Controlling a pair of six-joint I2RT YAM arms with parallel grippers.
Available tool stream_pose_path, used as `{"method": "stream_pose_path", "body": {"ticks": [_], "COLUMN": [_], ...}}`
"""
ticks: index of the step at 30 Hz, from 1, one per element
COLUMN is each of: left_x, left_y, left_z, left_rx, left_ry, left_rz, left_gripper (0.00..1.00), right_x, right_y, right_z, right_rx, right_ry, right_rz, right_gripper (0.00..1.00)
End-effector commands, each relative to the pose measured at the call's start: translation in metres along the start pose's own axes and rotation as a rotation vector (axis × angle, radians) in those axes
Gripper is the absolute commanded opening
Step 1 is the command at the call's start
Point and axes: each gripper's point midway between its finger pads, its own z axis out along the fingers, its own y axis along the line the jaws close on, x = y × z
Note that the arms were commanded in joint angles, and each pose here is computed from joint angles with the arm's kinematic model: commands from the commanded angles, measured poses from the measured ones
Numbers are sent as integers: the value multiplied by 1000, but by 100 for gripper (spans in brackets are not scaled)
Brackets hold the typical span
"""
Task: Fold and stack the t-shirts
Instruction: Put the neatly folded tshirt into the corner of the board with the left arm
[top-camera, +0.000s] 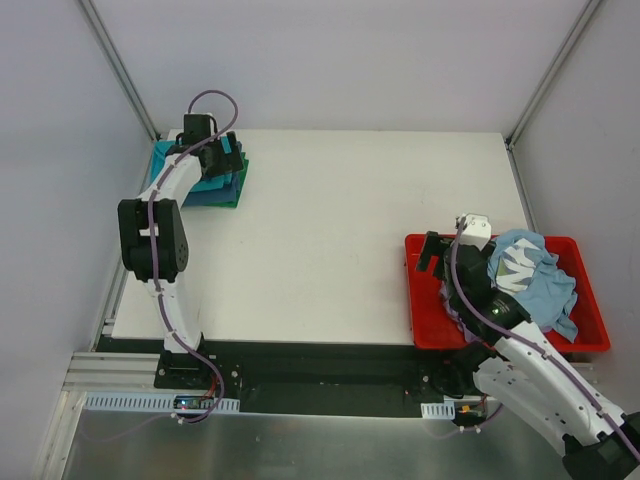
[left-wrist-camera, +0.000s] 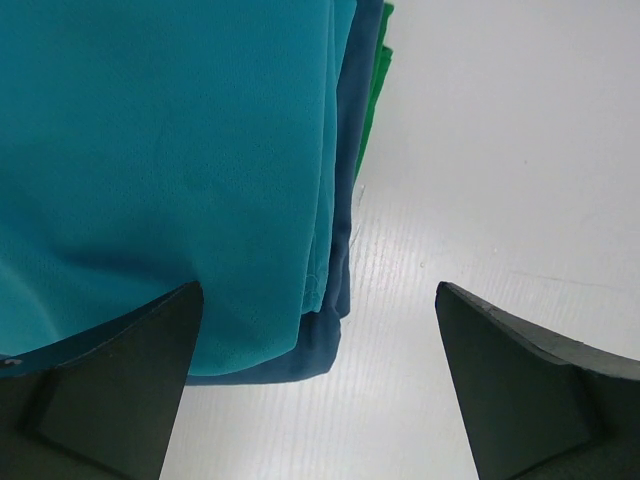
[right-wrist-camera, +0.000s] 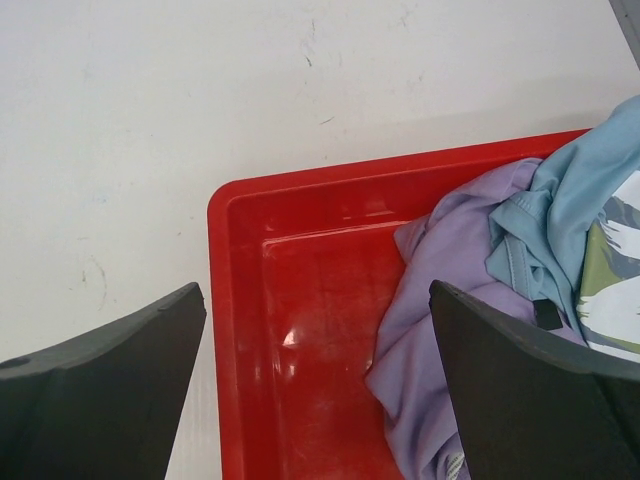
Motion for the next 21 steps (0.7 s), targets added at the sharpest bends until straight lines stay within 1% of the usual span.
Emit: {"method": "stream_pose_path", "body": {"ticks": [1,7,8,13,17,21], "left_x": [7,28,37,51,47,25], "left_y": [-8,-20,-32,-34,-41,-48], "left_z": [10,19,19,21,15,-8], "left_rx": [45,119,131,96,93,87], "left_ry": [28,101,117,133,115,42], "left_rz": [-57,-97,-80,-51,-31,2], "left_gripper": [99,99,99,99,99,99], "right_x": [-5,-3,-3,-2,-3,-3], "right_y": [1,1,1,2,3,3], "right_z": [3,7,7,10,9,8], "right_rx": [6,17,18,24,19,14], "right_ry": [-4,9,8,15,14,10], "right_rz": [-11,-28,-31,-37,-36,-31], "right_gripper": [96,96,96,96,96,96]}}
